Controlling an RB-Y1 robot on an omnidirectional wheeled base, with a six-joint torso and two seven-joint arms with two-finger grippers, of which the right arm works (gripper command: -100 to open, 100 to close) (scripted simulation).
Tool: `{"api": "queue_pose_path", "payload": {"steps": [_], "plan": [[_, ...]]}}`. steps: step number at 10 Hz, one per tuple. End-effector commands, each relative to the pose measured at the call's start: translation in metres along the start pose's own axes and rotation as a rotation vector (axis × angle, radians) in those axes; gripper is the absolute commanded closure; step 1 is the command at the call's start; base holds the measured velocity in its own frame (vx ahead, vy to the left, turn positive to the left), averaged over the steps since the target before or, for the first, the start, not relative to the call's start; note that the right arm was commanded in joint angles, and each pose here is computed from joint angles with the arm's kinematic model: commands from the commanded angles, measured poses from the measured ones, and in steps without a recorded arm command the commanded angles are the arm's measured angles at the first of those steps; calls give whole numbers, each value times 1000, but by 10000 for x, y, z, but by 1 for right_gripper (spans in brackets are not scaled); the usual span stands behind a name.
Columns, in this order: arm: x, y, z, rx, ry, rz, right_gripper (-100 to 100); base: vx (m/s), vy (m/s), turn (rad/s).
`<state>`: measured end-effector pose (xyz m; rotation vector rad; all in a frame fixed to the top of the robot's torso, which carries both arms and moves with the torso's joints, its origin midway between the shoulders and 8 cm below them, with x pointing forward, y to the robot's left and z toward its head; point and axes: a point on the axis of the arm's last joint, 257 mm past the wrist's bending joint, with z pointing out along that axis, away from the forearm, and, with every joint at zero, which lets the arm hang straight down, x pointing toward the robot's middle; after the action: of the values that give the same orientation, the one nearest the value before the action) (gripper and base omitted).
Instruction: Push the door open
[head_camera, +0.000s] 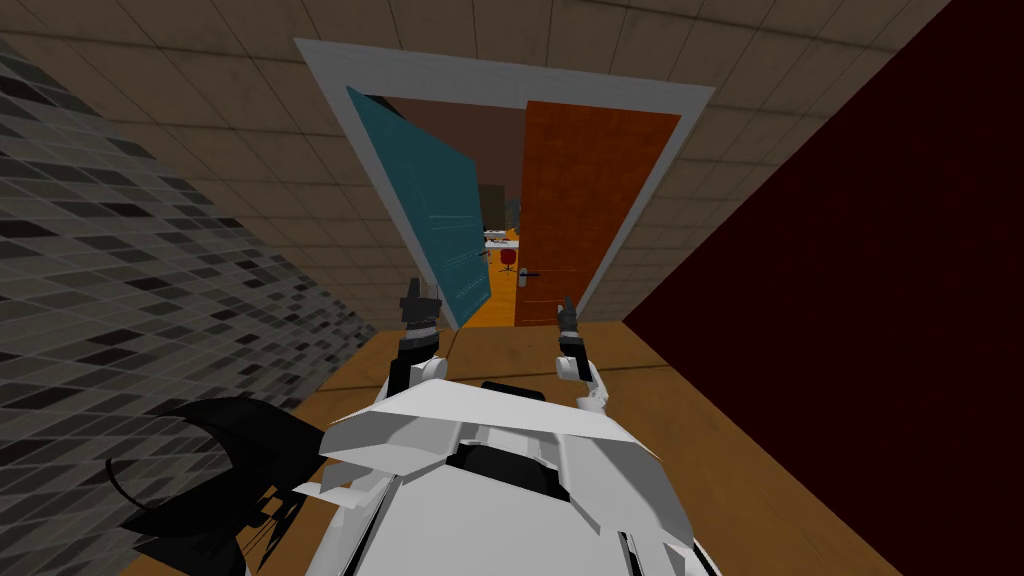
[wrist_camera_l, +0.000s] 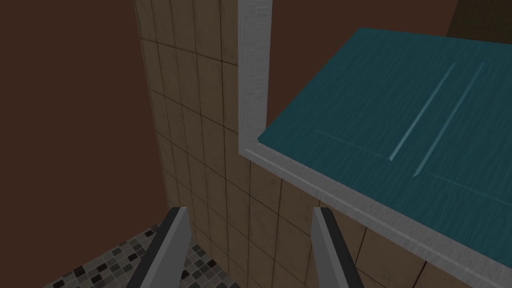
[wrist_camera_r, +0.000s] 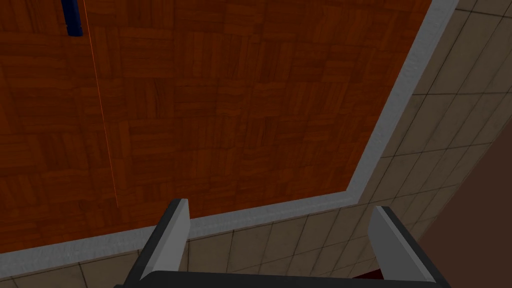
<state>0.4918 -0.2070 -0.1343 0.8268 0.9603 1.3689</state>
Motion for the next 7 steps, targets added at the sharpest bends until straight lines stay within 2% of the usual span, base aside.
{"api": "queue_pose_path", "payload": {"steps": [1, 7], "plan": [[57, -134, 39, 25, 10, 6, -100, 113, 5, -16], [263, -575, 140, 114, 48, 24, -100, 101, 7, -11]]}}
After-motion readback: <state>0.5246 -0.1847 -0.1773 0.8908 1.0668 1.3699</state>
